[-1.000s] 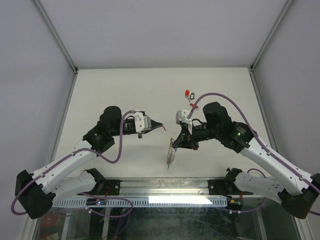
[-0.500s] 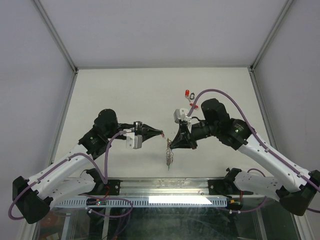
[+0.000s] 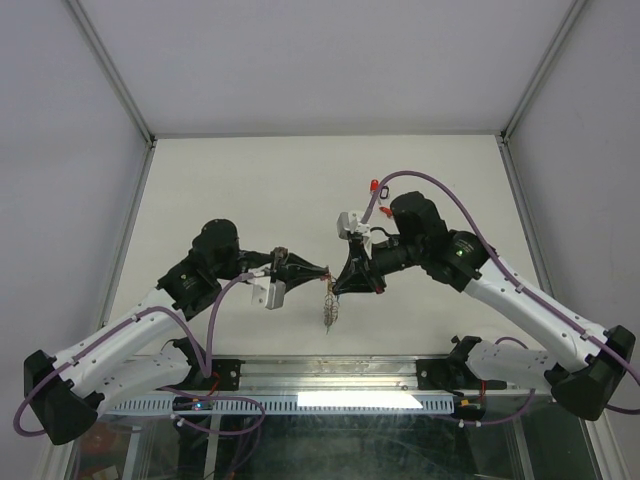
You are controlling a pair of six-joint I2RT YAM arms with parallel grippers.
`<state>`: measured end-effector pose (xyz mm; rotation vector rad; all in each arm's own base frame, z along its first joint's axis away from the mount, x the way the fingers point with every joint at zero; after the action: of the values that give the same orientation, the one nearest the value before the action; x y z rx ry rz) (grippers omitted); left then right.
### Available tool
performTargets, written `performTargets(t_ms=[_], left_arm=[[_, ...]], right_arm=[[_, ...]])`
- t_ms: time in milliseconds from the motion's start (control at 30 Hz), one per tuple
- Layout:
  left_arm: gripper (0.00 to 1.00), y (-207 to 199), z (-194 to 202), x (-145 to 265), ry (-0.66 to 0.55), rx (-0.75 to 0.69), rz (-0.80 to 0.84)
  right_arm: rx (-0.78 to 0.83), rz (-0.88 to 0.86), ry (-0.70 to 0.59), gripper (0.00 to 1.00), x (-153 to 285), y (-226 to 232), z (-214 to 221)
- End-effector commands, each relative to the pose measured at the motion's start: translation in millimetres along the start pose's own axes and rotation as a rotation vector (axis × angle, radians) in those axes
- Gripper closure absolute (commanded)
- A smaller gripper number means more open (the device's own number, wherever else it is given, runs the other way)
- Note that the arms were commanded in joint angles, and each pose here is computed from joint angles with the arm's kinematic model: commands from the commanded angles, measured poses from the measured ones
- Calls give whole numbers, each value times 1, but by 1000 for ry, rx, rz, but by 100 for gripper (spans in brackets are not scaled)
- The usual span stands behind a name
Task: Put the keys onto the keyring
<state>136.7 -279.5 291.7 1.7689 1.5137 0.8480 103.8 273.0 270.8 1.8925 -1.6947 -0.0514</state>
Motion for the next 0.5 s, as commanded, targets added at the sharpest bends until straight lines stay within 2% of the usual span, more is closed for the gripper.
performTargets(t_ms=[0,467], left_arm=[[100,14,-23,-2,-64,-94,10],[100,3,-28,-9,-87,-125,74]], right_arm=[[82,-44,-82,100,4,16,-33],[68,-34,-74,100,3,14,-31]])
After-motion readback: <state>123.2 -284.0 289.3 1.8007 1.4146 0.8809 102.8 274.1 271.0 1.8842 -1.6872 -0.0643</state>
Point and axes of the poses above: each gripper's point midway between its finger pads, its own x axis back along the fingers, its own y axis along the line the jaws close on, z = x × y, the point moved 2 cm from there along x, back along the fingers, and after that the axes turned 14 degrees about -x, right-handed, at the moved point
